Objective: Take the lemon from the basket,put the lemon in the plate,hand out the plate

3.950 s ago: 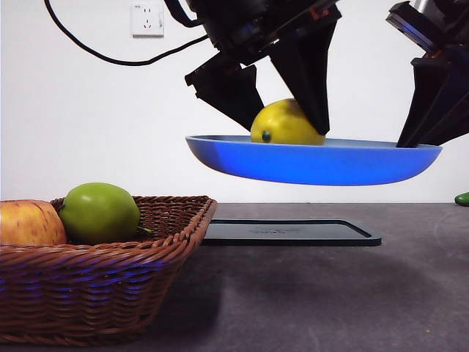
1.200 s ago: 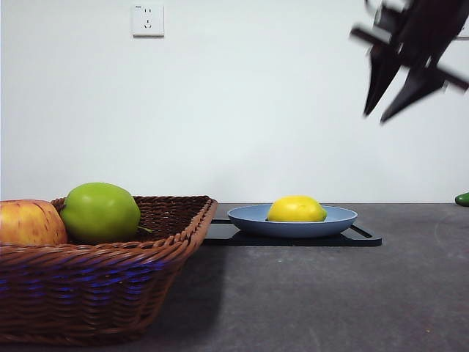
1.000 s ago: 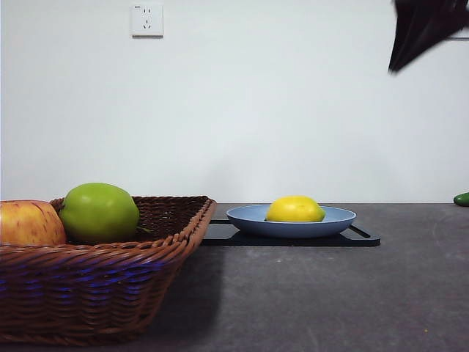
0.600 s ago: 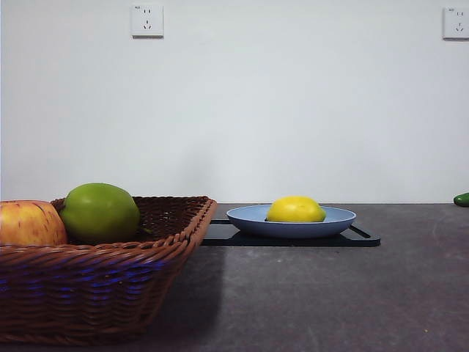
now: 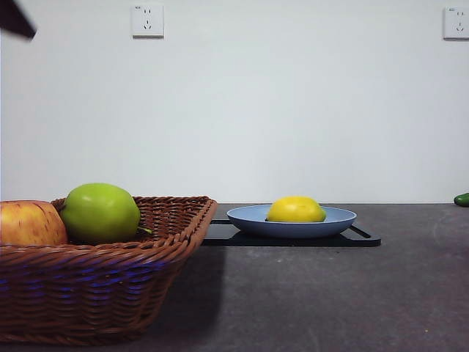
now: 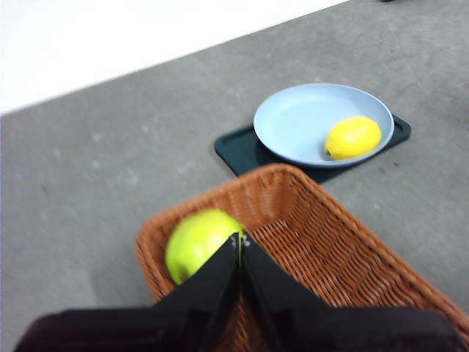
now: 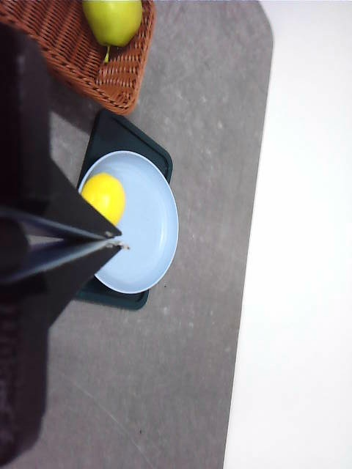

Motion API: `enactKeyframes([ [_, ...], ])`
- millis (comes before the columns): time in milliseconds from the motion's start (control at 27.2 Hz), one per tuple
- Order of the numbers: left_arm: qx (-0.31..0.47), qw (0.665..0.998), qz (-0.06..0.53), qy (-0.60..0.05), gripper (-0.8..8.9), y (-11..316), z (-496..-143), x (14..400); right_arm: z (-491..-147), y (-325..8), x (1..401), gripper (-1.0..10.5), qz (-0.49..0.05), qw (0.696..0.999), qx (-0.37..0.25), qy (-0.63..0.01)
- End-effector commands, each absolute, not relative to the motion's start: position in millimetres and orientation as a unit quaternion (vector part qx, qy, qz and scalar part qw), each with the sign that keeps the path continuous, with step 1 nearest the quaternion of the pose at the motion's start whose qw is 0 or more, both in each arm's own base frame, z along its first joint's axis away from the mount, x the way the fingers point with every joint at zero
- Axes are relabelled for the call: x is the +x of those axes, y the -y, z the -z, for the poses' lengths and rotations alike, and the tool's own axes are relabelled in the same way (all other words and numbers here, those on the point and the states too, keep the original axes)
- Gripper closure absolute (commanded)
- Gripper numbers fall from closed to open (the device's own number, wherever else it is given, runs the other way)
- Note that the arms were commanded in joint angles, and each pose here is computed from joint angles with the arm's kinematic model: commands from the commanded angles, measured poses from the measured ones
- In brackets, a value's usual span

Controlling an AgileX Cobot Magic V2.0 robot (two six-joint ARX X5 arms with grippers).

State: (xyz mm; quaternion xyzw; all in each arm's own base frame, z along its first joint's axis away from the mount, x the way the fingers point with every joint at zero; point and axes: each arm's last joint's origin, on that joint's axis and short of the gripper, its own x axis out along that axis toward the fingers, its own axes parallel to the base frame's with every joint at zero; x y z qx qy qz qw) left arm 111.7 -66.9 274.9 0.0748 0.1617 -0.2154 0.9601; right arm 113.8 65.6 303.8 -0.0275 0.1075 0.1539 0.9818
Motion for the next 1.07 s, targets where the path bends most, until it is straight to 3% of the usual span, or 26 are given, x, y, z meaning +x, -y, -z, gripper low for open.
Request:
enactKeyframes([
  [37,0.043,0.962,0.233,-0.139,8.08,65.2,-262.2,106.7,-284.8,-65.2,111.2,9.4,-0.157,0.983,-0.009,-0.092],
  [184,0.039,0.963,0.233,-0.128,8.06,64.6,-258.7,105.7,-275.7,-65.1,111.3,9.4,-0.151,0.983,0.032,-0.103],
  [809,0.060,0.964,0.230,-0.123,8.05,61.8,-258.9,102.0,-276.1,-65.1,111.1,9.4,-0.152,0.983,0.032,-0.101],
  [920,0.071,0.977,0.169,-0.109,8.05,45.3,-260.7,90.1,-276.4,-64.9,110.8,9.4,-0.152,0.983,0.032,-0.100],
  [1067,0.010,0.994,0.087,-0.069,8.05,22.9,-254.4,76.1,-276.6,-64.7,110.5,9.4,-0.152,0.983,0.033,-0.099],
])
